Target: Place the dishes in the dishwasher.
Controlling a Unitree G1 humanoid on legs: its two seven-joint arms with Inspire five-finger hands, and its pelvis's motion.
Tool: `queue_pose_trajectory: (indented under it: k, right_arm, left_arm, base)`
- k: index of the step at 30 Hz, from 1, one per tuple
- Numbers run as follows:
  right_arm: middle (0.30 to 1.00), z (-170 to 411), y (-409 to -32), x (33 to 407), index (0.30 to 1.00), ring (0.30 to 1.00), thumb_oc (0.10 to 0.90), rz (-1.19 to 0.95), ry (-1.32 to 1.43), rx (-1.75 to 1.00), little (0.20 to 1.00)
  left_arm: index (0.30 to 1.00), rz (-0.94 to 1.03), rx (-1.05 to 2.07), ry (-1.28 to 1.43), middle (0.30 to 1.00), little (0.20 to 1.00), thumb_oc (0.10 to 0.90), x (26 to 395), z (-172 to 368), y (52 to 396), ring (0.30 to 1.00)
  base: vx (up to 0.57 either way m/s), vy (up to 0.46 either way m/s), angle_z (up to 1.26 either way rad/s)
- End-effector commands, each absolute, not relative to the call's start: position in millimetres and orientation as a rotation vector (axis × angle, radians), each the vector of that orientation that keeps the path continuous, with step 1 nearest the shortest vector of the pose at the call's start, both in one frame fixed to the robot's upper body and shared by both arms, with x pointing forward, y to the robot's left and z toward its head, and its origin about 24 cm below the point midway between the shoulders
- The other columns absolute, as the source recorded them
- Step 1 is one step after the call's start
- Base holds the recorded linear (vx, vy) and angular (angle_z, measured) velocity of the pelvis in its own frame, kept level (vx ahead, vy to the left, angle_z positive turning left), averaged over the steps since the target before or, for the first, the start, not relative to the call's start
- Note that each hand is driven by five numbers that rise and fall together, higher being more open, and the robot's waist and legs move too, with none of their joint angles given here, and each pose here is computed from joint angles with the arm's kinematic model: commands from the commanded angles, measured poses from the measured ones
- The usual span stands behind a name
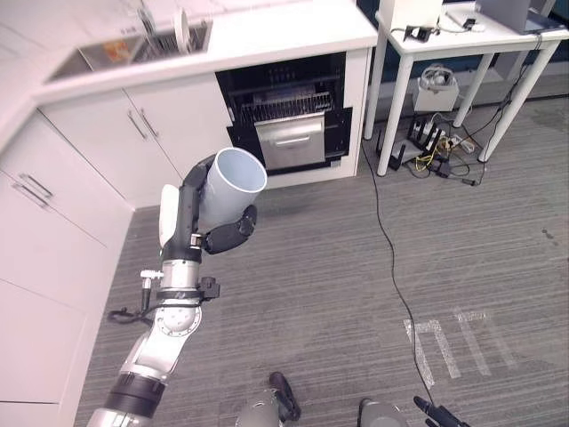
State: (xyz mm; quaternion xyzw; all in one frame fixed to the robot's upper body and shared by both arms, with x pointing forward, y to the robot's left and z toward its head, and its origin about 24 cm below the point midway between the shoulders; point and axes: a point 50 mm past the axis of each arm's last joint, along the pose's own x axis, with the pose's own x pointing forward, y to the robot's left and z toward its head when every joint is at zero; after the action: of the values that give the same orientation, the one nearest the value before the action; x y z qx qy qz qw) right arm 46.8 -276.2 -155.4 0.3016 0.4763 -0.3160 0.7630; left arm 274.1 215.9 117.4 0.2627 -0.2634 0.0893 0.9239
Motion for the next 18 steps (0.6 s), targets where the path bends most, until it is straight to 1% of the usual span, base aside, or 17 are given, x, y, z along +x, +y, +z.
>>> queue_pose_trajectory:
  k: [1, 7, 11, 13, 18]
  right_arm:
    - [0.900, -154, -267, 58, 0.900, 0.900, 0.800, -0.571, 0.965, 0.727, 0.900]
    - [0.900, -154, -244, 76, 0.900, 0.900, 0.800, -0.449, 0.935, 0.829, 0.900]
    - [0.900, -154, -246, 74, 0.900, 0.900, 0.800, -0.469, 0.935, 0.862, 0.900]
    - [0.900, -155, -246, 70, 0.900, 0.900, 0.800, -0.479, 0.937, 0.887, 0.900]
    - [0.900, -160, -238, 53, 0.900, 0.900, 0.800, -0.478, 0.989, 0.880, 0.900]
  left_arm:
    - [0.300, 0.194, 0.479, -0.847, 0.300, 0.300, 0.400, 274, 181, 209, 0.300]
    - [0.300, 0.116, 0.531, -0.850, 0.300, 0.300, 0.400, 280, 185, 198, 0.300]
    - [0.300, 0.069, 0.536, -0.879, 0.300, 0.300, 0.400, 284, 194, 187, 0.300]
    - [0.300, 0.055, 0.527, -0.893, 0.300, 0.300, 0.400, 287, 200, 180, 0.300]
    - [0.300, 0.073, 0.561, -0.884, 0.300, 0.300, 0.400, 285, 203, 188, 0.300]
  base:
    - [0.28, 0.137, 0.12]
    - [0.15, 0.047, 0.23]
    - [0.16, -0.136, 0.09]
    - [0.18, -0.300, 0.63]
    - [0.23, -0.357, 0.47]
